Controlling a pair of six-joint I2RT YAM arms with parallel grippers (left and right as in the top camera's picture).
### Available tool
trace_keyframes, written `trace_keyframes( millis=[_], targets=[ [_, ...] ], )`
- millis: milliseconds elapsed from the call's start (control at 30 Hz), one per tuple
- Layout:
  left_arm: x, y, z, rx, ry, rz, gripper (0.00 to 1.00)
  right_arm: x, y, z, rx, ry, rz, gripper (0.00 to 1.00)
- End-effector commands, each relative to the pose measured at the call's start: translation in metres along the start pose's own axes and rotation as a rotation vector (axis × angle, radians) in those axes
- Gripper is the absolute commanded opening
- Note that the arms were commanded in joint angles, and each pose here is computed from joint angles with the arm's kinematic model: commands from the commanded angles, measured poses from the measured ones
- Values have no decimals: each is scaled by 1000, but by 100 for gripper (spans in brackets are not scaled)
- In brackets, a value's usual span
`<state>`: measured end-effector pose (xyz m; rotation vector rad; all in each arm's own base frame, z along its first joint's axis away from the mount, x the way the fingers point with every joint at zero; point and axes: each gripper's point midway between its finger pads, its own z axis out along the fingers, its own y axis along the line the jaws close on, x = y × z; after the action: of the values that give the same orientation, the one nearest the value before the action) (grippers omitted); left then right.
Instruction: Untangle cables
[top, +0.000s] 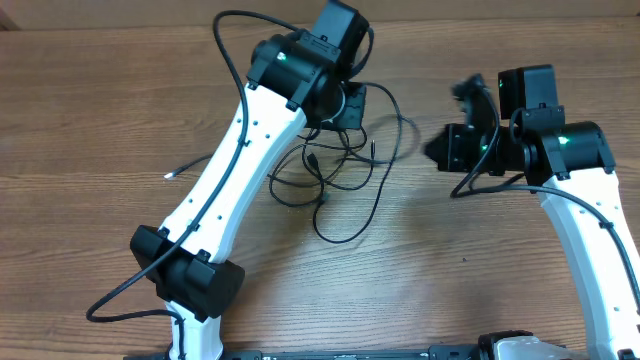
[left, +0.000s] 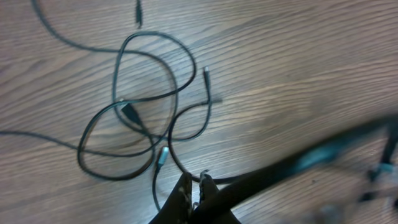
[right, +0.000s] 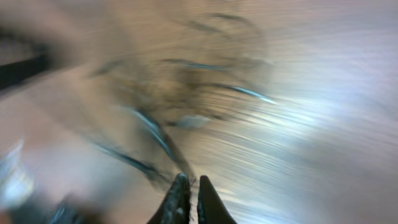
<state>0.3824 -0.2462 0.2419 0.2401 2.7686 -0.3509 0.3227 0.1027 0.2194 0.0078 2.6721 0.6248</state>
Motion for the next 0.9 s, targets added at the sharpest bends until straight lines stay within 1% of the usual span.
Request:
trace_keyframes(
  millis=[0,167,233,267,333,433,467,533,733,867],
  targets=[
    [-4,21,-4,-39,-5,-45,4,-17,-84,-31,506,-185,301,4],
    [-1,26,-5,-50,9,-53,4,-18,-94,-37,569,-213,325,4],
    [-1,25,-5,-46,11,-52,4,-21,-88,-34,526,-222,343,4],
    [0,23,-5,-42,12,-49,4,-24,-77,-28,457,-209,317,4],
    [0,20,-5,-39,12,-44,4,-27,-43,-14,260,-150,163,5],
    [0,16,-5,-34,8,-35,4,-17,36,-10,-180,-67,-147,25],
    [1,15,-5,-32,7,-33,4,-13,52,-14,-279,-58,-207,32],
    [1,13,-4,-30,7,-29,4,-11,68,-19,-370,-59,-248,36],
    [7,-2,-4,32,32,-19,4,-16,82,-17,-391,-90,-306,36],
    [11,-12,-4,52,43,-2,4,-23,82,-12,-329,-127,-347,35]
  ],
)
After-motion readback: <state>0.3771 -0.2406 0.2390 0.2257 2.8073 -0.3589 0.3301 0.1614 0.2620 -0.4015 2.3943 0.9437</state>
